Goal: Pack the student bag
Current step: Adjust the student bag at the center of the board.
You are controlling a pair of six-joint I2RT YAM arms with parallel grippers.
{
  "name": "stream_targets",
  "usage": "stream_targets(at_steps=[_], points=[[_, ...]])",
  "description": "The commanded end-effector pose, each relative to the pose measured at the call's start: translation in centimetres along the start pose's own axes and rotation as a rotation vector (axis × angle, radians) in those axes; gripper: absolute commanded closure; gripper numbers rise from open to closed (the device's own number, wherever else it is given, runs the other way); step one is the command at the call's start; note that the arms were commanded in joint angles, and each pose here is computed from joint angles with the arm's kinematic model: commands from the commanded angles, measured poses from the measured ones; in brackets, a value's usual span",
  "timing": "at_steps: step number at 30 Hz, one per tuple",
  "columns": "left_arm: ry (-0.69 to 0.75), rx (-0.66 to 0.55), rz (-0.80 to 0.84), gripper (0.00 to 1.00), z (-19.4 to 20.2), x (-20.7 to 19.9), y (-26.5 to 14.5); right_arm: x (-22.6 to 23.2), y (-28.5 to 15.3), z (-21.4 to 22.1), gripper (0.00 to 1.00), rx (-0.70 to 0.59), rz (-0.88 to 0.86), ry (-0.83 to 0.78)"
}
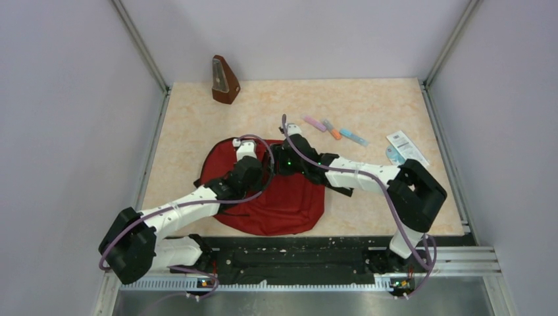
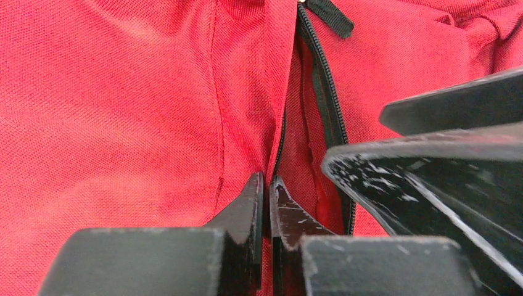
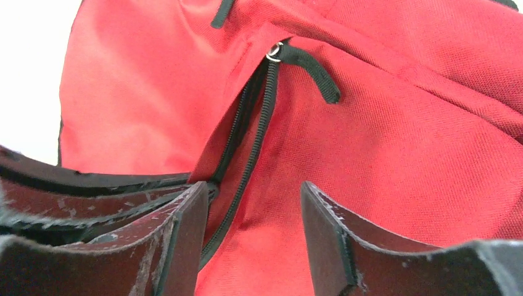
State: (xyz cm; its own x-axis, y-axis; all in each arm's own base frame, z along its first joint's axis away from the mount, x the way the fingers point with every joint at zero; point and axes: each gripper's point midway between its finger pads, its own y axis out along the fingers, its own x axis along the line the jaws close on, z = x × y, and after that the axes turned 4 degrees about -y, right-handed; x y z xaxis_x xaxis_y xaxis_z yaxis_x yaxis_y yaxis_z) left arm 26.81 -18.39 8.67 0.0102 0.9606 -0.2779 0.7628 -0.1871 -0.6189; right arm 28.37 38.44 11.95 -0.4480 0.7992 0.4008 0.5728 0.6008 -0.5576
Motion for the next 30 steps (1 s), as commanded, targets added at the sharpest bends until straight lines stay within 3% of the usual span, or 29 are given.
stream_targets(at_steps=[1, 4, 9, 15, 22, 30], points=[[0.013, 0.043, -0.027, 1.0, 1.6, 1.4, -0.1, 1.2, 1.6, -0.5, 0.47, -0.004, -0.01, -0.002], [0.009, 0.03, -0.054, 1.0, 1.3, 2.0, -0.2, 1.1, 2.1, 0.1, 0.59, 0.027, -0.007, -0.016], [-0.025, -0.003, -0.155, 1.0, 0.1, 5.1, -1.1, -0.6, 0.6, -0.9, 0.99, 0.008, 0.085, -0.071], [-0.093, -0.063, -0.266, 1.0, -1.0, 9.8, -3.1, -4.5, -3.7, -2.2, 1.0, -0.054, 0.26, -0.141], [-0.13, -0.109, -0.244, 1.0, -2.7, 9.8, -5.5, -5.9, -4.6, -0.4, 1.0, -0.014, 0.285, -0.142], [-0.179, -0.21, -0.122, 0.75, -6.4, 7.7, -8.9, -5.0, -4.4, -0.2, 1.0, -0.009, 0.228, -0.144]])
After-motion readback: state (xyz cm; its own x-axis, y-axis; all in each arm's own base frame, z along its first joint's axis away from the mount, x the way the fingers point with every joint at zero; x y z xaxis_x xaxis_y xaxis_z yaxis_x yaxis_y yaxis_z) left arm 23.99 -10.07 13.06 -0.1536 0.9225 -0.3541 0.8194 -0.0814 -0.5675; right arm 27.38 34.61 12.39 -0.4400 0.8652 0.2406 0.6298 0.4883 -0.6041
